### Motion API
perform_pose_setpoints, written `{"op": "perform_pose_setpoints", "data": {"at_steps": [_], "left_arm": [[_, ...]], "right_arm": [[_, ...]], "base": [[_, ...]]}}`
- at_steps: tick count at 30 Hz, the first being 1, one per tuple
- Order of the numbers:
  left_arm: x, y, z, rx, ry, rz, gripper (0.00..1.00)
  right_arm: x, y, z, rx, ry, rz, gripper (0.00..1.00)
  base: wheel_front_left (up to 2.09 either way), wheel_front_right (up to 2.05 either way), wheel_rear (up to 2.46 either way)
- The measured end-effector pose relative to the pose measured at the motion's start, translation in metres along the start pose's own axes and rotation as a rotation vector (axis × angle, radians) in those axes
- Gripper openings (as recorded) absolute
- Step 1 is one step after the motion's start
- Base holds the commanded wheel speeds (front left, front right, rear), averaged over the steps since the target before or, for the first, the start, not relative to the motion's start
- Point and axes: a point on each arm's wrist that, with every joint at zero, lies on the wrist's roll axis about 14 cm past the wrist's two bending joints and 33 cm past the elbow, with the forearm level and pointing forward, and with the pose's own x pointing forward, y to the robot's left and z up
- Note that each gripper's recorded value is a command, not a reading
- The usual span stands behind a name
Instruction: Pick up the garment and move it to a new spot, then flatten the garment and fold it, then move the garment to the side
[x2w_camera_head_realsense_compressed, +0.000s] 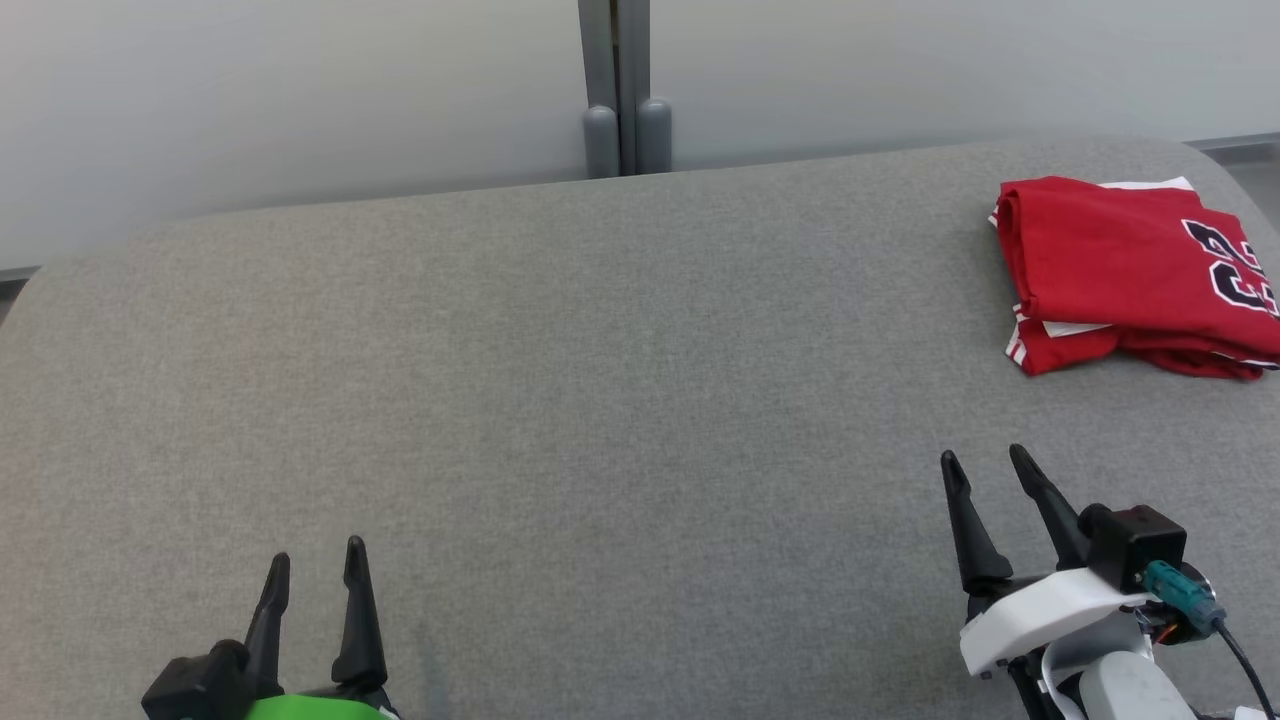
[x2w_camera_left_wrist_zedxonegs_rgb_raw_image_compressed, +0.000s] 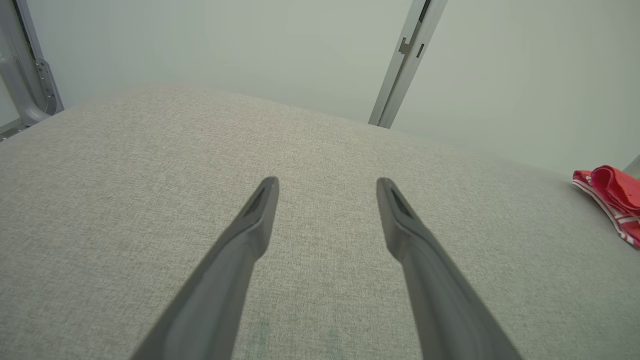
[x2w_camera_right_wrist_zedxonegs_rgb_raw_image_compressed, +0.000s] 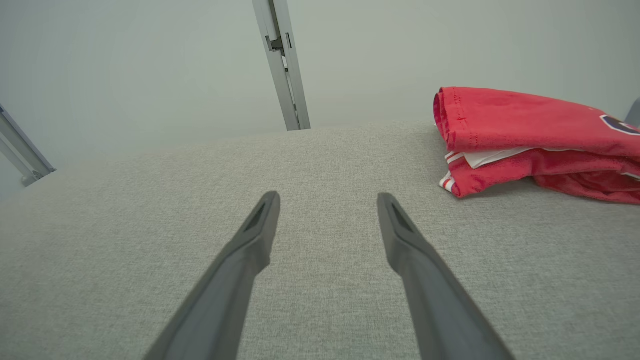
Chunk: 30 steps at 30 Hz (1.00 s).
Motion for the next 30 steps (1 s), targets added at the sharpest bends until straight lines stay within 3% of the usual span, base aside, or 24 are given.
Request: {"op": "perform_pose_setpoints", "data": {"at_steps": [1,7,30], "left_arm": [[0.000,0.001,0.000,0.000,-0.002,0.003,0.00],[-0.005,0.005,-0.016,-0.015,0.055,0.022,0.00],[0.003,0.021,-0.008,-0.361,0.055,0.115,0.00]], "right_arm": [[0.000,0.000,0.000,0.000,0.000,0.001,0.00],[-0.010,-0.002,-0.022,0.023,0.072,-0.018,0.00],[-0.008,-0.018,-0.018,0.409,0.075,-0.119,0.00]], "base": [[0.00,0.00,0.00],[0.00,0.00,0.00],[0.00,0.00,0.00]]}}
